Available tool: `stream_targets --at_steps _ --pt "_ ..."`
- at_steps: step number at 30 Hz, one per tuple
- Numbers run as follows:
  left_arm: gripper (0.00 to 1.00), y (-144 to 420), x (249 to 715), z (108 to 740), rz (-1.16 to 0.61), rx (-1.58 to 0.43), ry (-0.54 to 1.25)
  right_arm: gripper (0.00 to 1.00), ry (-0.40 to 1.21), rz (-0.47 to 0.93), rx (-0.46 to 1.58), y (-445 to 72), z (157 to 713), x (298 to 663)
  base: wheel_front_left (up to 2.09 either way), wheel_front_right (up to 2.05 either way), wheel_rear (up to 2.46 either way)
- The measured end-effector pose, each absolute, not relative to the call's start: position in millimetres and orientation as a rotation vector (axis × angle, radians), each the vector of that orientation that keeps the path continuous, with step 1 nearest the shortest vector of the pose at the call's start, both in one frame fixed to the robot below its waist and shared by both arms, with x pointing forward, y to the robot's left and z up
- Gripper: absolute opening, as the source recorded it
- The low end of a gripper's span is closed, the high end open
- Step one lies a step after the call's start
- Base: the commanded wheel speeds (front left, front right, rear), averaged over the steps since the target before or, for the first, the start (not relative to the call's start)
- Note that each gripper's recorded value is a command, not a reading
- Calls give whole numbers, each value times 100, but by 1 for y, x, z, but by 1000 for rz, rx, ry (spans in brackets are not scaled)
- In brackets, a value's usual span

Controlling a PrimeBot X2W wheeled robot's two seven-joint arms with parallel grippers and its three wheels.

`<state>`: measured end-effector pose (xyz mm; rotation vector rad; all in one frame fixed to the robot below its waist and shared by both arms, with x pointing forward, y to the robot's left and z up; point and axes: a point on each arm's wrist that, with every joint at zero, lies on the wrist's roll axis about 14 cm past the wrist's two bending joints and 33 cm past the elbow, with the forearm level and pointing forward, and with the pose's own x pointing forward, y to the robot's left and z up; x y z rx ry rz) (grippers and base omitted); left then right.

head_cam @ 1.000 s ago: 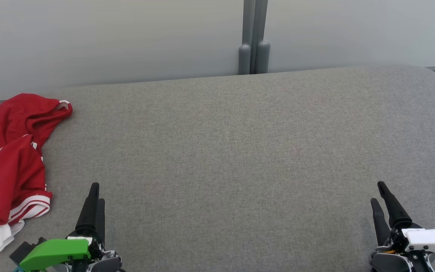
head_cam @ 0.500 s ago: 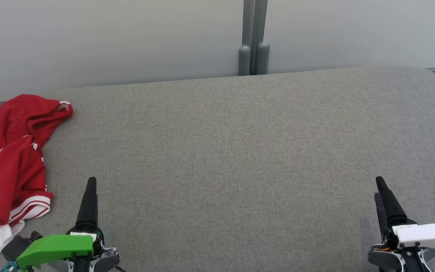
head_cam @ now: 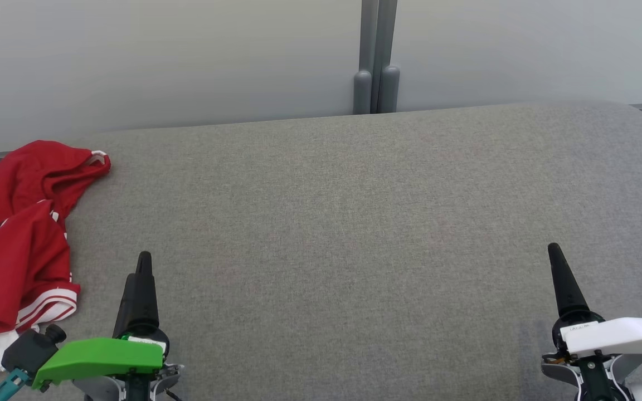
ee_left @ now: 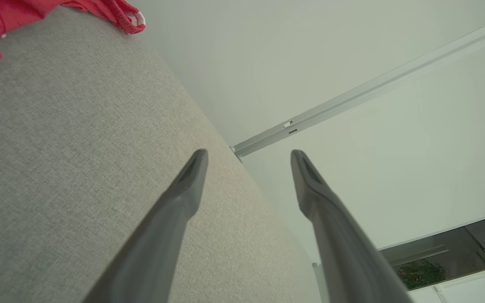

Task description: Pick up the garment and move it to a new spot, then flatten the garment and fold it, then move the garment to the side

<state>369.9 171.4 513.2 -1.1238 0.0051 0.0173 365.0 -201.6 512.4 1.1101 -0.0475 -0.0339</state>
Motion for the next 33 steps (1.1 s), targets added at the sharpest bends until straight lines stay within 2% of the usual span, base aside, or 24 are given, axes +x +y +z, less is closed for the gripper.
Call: stream_targets --at_steps 16,33 --pt "100 174 364 520 -3 -678 -31 100 -98 66 782 -176 538 367 0 0 0" --pt "100 164 353 513 -18 -442 -29 100 -113 136 513 -151 541 365 0 0 0"
